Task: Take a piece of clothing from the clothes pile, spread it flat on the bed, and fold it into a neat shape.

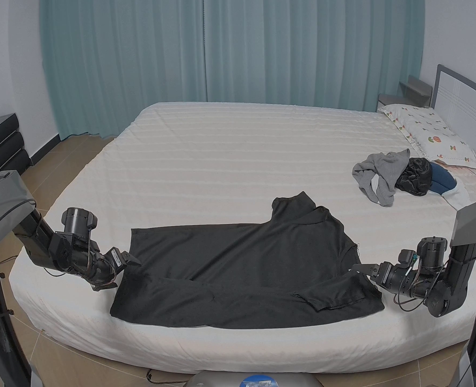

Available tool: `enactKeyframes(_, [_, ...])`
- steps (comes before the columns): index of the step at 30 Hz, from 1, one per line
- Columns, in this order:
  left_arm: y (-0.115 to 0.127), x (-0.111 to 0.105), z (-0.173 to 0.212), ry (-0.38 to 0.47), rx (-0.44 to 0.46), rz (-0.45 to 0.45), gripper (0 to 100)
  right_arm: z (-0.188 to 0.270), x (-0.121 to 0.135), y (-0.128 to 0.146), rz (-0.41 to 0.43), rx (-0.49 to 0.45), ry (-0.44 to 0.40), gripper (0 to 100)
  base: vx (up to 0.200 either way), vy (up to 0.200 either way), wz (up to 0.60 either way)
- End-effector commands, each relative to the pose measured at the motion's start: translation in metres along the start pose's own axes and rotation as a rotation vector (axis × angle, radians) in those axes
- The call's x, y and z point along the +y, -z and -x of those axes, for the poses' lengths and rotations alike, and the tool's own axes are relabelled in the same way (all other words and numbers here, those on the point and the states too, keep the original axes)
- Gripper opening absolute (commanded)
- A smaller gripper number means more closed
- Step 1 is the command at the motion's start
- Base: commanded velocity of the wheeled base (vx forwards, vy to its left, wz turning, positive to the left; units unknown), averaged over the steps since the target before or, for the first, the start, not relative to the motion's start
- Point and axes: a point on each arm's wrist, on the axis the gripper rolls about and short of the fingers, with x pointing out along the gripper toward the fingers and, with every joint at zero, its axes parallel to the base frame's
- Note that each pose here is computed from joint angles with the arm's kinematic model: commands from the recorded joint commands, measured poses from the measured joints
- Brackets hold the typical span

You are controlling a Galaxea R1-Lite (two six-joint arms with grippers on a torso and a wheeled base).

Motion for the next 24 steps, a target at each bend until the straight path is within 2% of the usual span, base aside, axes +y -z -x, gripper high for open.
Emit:
enactKeyframes(1, [-0.003,-0.002,0.003,0.014,-0.011,0.033,100,0.01,0.004,-0.001,-0.057,-0.025,-0.013,100,0.0,0.0,0.0])
enactKeyframes(5, [-0.005,0.001,0.006,0.011,-0.018,0.048,100,0.019,0.005,0.003,-0.15,-0.062,-0.032,100,0.0,0.0,0.0])
enactKeyframes(9, [-0.008,0.0,0.01,0.022,-0.034,0.098,100,0.027,0.006,0.006,-0.236,-0.054,-0.023,100,0.0,0.0,0.0])
enactKeyframes(13, [-0.006,0.0,0.013,0.021,-0.032,0.108,100,0.031,0.008,0.006,-0.297,-0.056,-0.023,100,0.2,0.0,0.0])
enactKeyframes(16, [-0.005,0.0,0.015,0.022,-0.033,0.105,100,0.032,0.007,0.008,-0.31,-0.047,-0.018,100,0.2,0.0,0.0])
enactKeyframes(24, [-0.01,-0.006,0.026,0.048,-0.067,0.098,100,0.032,0.008,0.008,-0.31,-0.048,-0.017,100,0.0,0.0,0.0])
